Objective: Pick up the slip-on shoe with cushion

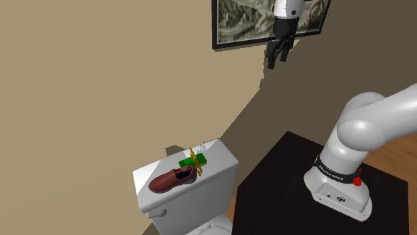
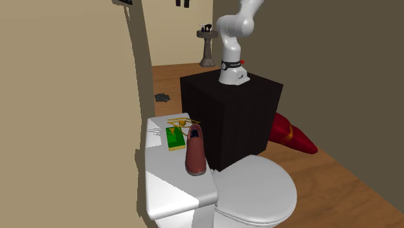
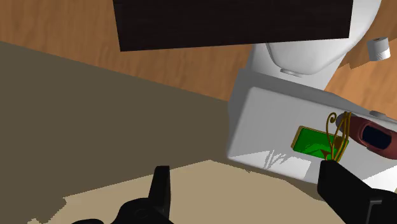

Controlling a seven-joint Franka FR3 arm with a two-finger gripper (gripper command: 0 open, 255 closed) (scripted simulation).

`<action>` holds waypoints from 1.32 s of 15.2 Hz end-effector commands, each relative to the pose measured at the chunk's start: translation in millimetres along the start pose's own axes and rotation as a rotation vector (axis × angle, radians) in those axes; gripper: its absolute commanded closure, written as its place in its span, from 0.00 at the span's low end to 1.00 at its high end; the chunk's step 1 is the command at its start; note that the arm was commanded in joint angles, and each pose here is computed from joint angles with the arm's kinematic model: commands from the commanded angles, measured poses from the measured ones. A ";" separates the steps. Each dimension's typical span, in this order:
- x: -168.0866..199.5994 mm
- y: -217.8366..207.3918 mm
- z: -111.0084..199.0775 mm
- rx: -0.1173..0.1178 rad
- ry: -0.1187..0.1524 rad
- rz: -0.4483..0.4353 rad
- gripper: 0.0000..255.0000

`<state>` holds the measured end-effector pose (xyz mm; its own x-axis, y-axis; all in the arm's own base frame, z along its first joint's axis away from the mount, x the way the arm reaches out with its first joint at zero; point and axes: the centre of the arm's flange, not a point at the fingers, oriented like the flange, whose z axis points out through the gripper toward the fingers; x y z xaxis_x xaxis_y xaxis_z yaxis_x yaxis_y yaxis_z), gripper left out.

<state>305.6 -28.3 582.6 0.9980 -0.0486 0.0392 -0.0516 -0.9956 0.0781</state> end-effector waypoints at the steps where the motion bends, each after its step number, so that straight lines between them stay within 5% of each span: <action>1: 0.0 0.0 0.0 0.000 0.000 0.000 0.00; 20: 127.6 -168.7 156.4 -0.026 -0.119 -0.277 0.00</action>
<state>440.5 110.9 430.2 0.9750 0.2001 -0.0970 0.2093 -0.9731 0.0958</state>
